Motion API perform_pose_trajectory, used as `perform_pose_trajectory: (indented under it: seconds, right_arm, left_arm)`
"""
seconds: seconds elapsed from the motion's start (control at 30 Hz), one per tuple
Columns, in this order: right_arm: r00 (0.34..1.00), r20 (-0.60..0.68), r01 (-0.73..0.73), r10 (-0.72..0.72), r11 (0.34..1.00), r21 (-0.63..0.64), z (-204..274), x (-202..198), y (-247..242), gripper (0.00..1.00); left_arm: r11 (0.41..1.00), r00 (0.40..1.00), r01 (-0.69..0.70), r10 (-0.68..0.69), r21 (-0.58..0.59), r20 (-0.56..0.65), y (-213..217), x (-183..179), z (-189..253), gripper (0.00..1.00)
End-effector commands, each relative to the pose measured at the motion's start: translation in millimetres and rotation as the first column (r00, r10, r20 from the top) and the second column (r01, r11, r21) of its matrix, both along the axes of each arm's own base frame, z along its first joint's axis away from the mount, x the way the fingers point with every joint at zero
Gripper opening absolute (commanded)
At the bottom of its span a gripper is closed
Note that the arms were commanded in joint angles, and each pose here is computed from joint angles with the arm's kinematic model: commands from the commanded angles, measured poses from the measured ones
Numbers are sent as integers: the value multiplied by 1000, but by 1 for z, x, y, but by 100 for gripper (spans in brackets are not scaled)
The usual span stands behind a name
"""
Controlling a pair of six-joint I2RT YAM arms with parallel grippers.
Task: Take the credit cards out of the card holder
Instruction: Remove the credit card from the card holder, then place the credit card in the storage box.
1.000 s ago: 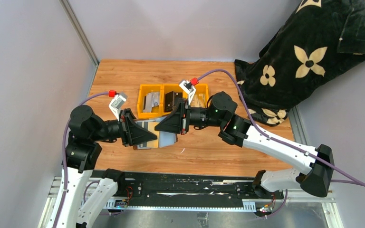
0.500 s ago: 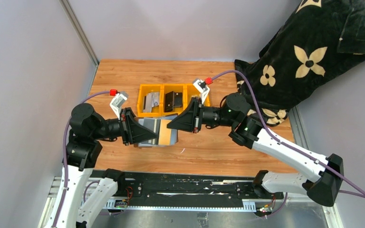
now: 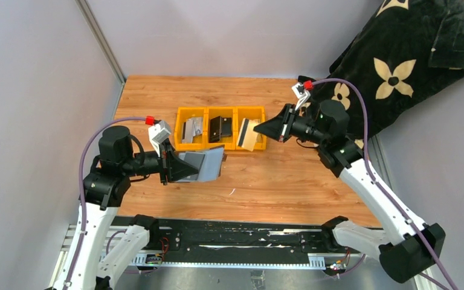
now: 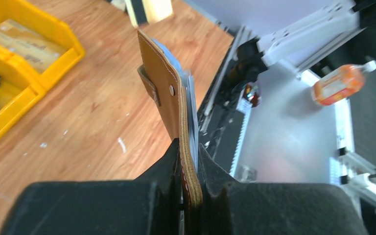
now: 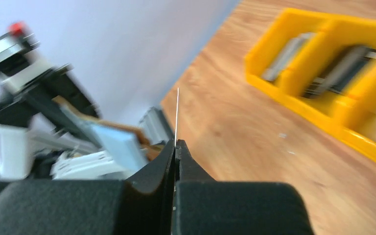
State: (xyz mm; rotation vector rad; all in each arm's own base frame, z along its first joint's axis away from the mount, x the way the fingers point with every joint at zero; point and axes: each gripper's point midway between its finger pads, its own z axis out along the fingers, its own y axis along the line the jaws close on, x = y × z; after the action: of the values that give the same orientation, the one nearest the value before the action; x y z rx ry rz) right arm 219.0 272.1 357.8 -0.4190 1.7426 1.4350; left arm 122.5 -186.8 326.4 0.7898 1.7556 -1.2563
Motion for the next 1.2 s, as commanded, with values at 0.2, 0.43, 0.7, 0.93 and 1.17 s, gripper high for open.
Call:
perform_pose_trajectory:
  seconds: [0.2, 0.43, 0.7, 0.93, 1.17]
  right_arm:
    - [938, -77, 286, -339, 877, -387, -114, 129, -61, 0]
    - [936, -140, 226, -324, 855, -466, -155, 191, -44, 0]
    - [930, -233, 133, -283, 852, -506, -210, 220, -12, 0]
    - [927, -229, 113, -298, 801, -588, -248, 244, -4, 9]
    - [924, -123, 207, -362, 744, -636, -223, 252, -20, 44]
  left_arm:
    - [964, 997, 5, -26, 266, 76, 7, 39, -64, 0]
    - [769, 987, 73, -148, 635, 66, 12, 66, -140, 0]
    - [458, 936, 192, -352, 868, -22, 25, 107, -209, 0]
    - [285, 888, 65, -454, 956, 75, 23, 146, -256, 0]
    - [225, 845, -23, -517, 974, 139, 27, 153, -280, 54]
